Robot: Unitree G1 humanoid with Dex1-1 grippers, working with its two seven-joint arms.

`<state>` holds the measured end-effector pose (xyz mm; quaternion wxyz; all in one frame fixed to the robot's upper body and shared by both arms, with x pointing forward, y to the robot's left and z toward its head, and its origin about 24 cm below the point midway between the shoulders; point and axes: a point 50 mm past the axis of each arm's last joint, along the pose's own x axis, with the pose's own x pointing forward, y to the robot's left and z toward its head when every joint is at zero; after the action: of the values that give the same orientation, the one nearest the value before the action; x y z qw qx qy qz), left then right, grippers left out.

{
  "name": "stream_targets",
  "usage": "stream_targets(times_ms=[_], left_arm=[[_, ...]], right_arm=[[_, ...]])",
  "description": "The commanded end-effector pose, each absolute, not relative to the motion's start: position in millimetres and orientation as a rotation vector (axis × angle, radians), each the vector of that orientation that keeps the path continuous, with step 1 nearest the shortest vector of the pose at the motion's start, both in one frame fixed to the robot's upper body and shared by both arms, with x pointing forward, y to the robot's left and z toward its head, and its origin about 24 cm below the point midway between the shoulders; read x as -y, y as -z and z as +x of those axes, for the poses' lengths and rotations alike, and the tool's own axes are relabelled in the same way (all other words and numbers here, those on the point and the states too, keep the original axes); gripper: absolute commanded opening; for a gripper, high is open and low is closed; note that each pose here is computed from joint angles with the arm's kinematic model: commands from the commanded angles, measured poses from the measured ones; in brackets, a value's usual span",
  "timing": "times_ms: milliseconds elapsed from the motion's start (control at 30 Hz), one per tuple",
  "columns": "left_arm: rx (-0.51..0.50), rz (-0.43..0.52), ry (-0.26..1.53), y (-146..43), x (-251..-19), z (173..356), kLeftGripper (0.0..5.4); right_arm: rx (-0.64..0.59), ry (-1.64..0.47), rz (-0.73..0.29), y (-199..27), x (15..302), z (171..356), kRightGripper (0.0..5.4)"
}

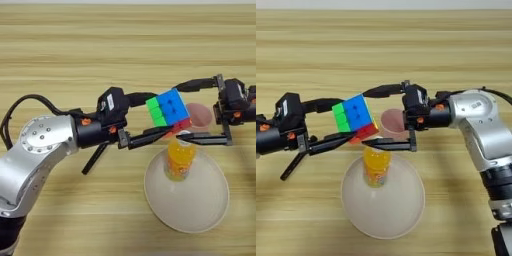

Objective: Move the objects on the table

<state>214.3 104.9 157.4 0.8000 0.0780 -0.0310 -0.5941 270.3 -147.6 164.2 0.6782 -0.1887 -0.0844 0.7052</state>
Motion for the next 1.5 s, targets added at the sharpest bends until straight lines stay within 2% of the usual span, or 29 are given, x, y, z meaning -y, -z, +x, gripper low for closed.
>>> stream_targets(times_ms=[33, 300, 800, 900, 1500], left_arm=[[0.073, 0.183, 1.313, -162.4, -100.9, 211.1, 3.27], [0.066, 0.181, 1.323, -161.7, -97.2, 210.2, 3.27], [0.076, 0.189, 1.305, -161.2, -95.5, 213.3, 3.27], [0.077, 0.194, 1.304, -160.8, -95.5, 213.5, 3.27], [0.120, 0.221, 1.294, -163.9, -94.8, 213.1, 3.27]], right_arm=[[0.208, -1.590, -0.526, -175.7, 146.0, 273.5, 5.40], [0.208, -1.617, -0.541, -175.2, 141.8, 270.8, 5.40], [0.184, -1.650, -0.531, -171.2, 137.8, 265.7, 3.79], [0.179, -1.650, -0.531, -170.5, 137.7, 265.8, 3.60], [0.138, -1.653, -0.545, -164.2, 140.1, 265.1, 3.44]])
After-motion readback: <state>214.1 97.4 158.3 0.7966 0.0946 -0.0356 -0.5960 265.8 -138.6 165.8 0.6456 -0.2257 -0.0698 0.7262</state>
